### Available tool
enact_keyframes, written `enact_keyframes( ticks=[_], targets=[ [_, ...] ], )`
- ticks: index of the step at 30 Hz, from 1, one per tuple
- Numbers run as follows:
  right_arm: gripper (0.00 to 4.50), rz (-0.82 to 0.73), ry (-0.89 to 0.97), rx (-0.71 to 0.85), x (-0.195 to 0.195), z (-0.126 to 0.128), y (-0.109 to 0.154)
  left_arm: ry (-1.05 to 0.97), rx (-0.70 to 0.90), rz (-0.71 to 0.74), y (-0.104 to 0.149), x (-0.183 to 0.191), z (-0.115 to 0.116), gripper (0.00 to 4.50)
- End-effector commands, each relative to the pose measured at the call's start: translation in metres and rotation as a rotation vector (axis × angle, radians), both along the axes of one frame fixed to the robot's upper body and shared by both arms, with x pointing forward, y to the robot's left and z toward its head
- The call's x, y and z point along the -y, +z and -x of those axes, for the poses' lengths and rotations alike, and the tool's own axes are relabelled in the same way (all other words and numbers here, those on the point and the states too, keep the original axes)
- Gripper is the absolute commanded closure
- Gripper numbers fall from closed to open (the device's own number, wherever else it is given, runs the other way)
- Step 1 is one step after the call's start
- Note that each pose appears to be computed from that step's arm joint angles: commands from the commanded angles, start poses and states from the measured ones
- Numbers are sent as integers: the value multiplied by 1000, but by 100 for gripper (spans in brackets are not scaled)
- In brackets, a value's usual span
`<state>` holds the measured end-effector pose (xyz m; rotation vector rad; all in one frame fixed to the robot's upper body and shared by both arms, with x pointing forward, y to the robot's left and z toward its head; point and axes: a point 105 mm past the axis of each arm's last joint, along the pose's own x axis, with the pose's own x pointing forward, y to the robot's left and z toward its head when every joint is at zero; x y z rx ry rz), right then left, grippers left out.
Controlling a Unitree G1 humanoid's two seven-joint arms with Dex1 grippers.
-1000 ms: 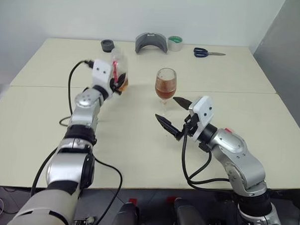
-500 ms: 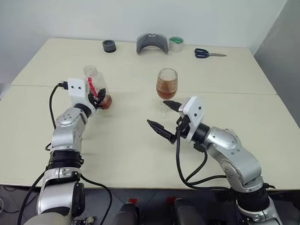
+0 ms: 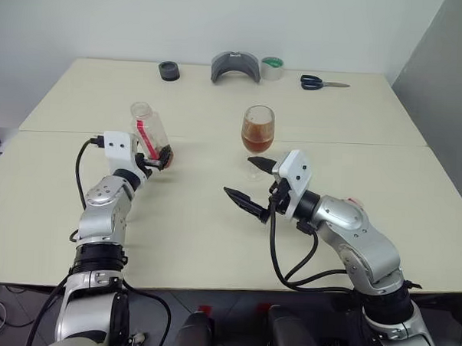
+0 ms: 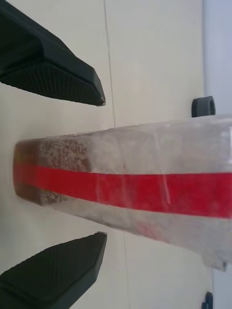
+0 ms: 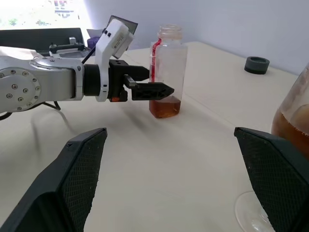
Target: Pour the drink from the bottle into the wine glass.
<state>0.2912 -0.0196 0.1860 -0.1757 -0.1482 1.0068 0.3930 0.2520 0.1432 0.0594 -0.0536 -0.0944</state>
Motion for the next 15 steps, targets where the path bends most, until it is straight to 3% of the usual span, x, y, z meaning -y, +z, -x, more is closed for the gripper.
enact_keyframes(
  ticks=[1,9,15],
  targets=[
    [0,-35,-90,44,16,-7,0,14,67,-18,13,1,13,2],
    [0,-134,-425,31,62,-29,-31,121,65,1,2,-8,49,2],
    [0,-156,-490,23,71,-35,-42,97,77,2,-2,2,60,2]
  ],
)
